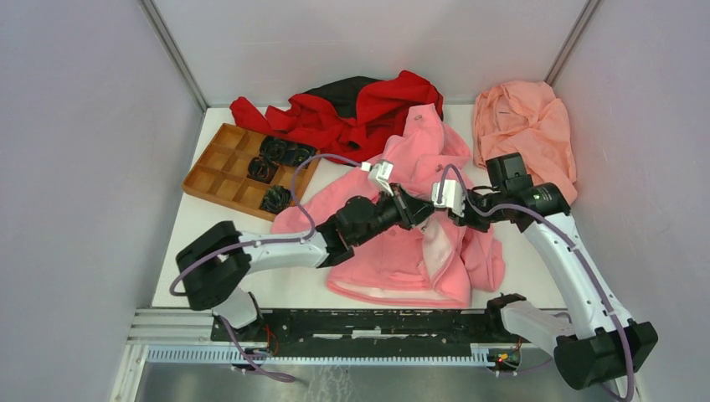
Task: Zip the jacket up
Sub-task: Adjust the jacket at the center of the board.
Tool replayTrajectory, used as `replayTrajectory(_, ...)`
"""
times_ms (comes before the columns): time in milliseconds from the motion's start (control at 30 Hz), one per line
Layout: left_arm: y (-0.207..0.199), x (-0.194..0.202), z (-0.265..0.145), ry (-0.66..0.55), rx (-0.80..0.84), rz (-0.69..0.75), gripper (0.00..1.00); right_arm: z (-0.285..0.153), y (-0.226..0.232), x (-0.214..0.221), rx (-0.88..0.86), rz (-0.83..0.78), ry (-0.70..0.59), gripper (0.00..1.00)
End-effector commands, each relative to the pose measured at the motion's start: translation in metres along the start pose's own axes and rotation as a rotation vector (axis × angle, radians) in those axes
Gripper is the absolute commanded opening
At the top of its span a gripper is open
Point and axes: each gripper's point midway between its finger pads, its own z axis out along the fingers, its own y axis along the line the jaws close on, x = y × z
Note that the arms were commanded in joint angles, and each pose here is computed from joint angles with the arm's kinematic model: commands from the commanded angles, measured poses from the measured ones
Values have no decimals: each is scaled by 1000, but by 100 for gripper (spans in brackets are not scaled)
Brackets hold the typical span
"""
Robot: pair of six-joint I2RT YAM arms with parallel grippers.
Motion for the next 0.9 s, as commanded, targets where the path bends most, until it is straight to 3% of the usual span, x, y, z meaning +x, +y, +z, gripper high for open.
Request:
replayTrajectory(0,-14,-10,29,-24,102,78,2,-20,-4,41,-11,-95,190,7)
replayTrajectory(533,35,29,104,-21,91,-64,2,-31,-51,118,56,-8,293,11)
replayTrajectory(700,48,28,120,-45,74,-127,2,-34,-83,141,237,99,329,25)
replayTrajectory(867,62,28,130,-54,46,-212,2,-59,-105,136,397,174,253,44)
